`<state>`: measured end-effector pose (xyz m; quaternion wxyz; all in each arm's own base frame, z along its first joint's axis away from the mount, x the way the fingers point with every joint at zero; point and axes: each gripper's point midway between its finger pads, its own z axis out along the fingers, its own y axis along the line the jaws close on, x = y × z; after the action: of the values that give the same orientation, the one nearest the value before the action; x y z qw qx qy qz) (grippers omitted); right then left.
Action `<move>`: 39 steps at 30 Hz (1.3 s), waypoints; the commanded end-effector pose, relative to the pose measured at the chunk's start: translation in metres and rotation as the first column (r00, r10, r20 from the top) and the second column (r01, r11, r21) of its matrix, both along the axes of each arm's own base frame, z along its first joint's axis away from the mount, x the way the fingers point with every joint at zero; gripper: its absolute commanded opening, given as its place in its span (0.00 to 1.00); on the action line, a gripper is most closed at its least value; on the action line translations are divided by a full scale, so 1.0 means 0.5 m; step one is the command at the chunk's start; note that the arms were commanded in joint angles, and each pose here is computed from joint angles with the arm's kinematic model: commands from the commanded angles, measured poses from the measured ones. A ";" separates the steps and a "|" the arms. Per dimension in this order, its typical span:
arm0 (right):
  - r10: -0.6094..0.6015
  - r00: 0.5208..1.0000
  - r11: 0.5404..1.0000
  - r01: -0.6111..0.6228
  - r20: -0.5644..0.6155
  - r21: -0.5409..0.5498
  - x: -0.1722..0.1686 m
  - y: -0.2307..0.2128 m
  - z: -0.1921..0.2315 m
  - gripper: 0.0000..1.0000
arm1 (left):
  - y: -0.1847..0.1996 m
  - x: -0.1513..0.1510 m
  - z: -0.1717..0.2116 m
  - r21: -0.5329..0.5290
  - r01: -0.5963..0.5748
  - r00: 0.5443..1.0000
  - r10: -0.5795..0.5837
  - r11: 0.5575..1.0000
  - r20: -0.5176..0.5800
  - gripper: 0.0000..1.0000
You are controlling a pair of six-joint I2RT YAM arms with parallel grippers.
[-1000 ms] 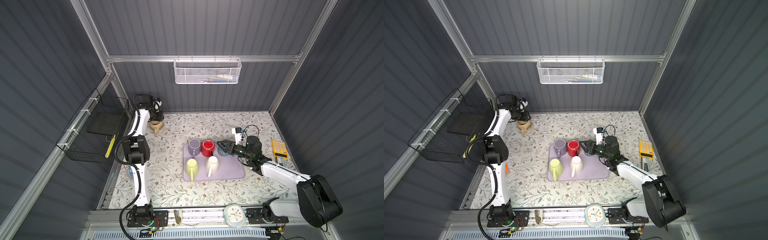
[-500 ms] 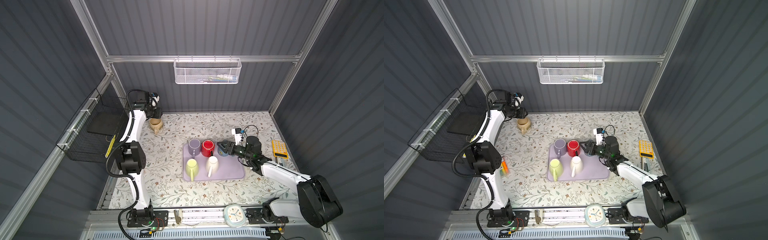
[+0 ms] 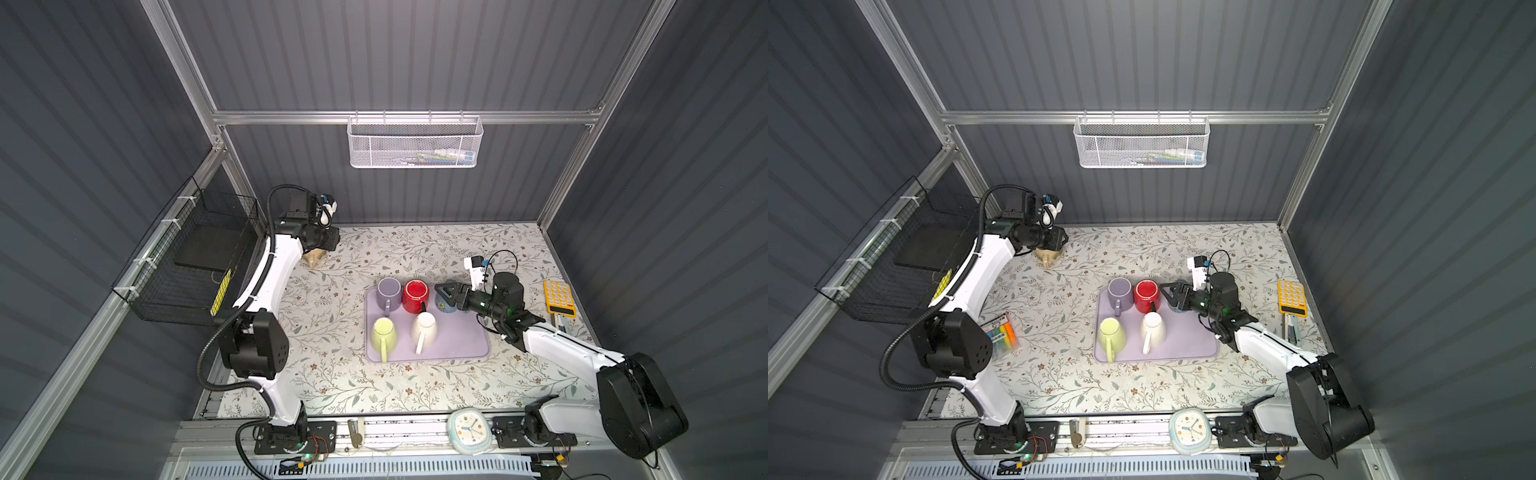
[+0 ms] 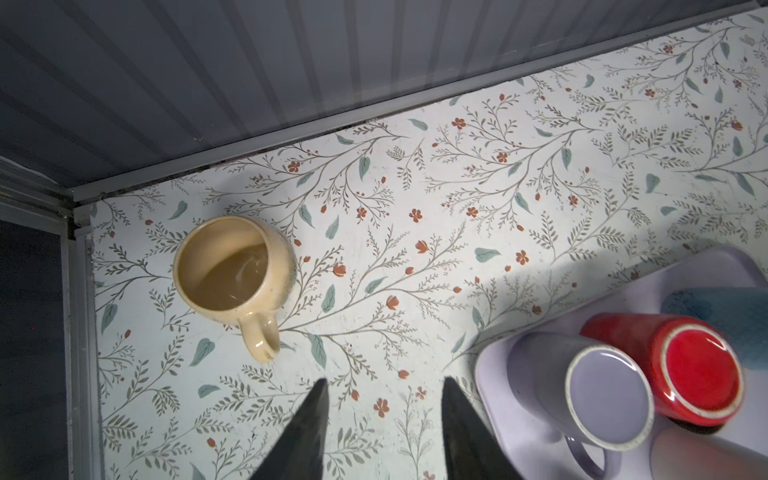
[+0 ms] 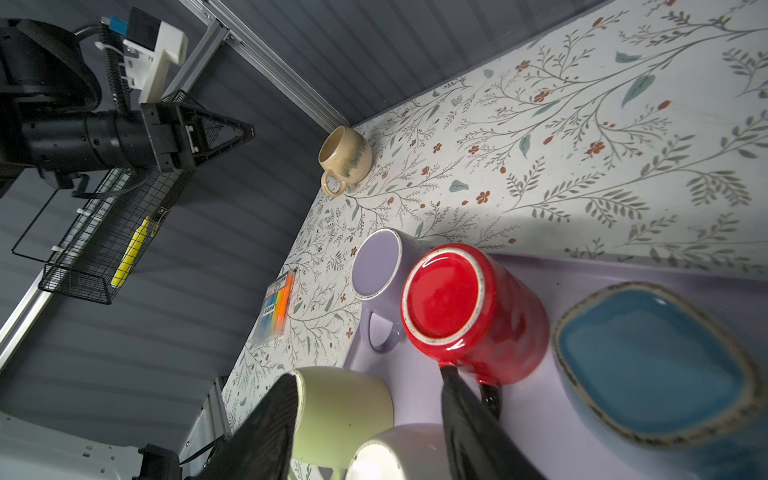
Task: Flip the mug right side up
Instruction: 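Open the left gripper to release the beige mug upright on the table, then move the left gripper back over the light green mug on the tray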
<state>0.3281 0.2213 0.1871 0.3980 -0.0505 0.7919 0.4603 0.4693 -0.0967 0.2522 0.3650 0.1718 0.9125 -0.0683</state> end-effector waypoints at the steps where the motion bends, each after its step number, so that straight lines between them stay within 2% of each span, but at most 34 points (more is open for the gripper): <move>1: -0.004 0.999 1.000 0.005 0.045 -0.007 0.006 0.000 0.028 0.58 | -0.005 -0.043 0.016 0.010 -0.009 1.000 0.009 1.000 0.007 0.45; 12: -0.001 0.999 1.000 0.002 0.044 -0.029 0.021 0.005 0.035 0.58 | -0.028 -0.174 -0.005 -0.047 -0.017 0.998 0.014 0.999 -0.057 0.42; 15: -0.001 0.999 0.999 0.003 0.040 -0.037 0.026 0.005 0.036 0.58 | -0.042 -0.207 -0.022 -0.079 -0.048 0.996 0.041 0.996 -0.084 0.42; 20: -0.002 1.000 0.997 0.004 0.027 -0.071 0.029 0.003 0.036 0.57 | -0.053 -0.250 -0.038 -0.074 -0.111 0.989 0.102 0.991 -0.109 0.42; 24: -0.010 1.000 0.991 0.013 0.021 -0.133 0.021 -0.006 0.033 0.57 | -0.070 -0.279 -0.051 -0.147 -0.111 0.986 0.090 0.983 -0.142 0.42; 28: -0.030 0.999 0.984 0.032 0.017 -0.173 0.011 -0.021 0.033 0.57 | -0.054 -0.310 -0.081 -0.140 -0.175 0.972 0.148 0.975 -0.184 0.41; 35: -0.044 0.999 0.978 0.043 -0.002 -0.203 0.019 -0.025 0.025 0.57 | -0.091 -0.378 -0.103 -0.213 -0.224 0.960 0.178 0.951 -0.216 0.42; 39: -0.047 0.999 0.978 0.046 0.001 -0.203 0.028 -0.022 0.026 0.57 | -0.108 -0.413 -0.108 -0.211 -0.246 0.954 0.199 0.946 -0.223 0.43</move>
<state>0.3367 0.2094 0.1958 0.3940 -0.0654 0.8358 0.3768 0.2689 -0.1516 0.1972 0.2897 0.0547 0.9433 -0.1523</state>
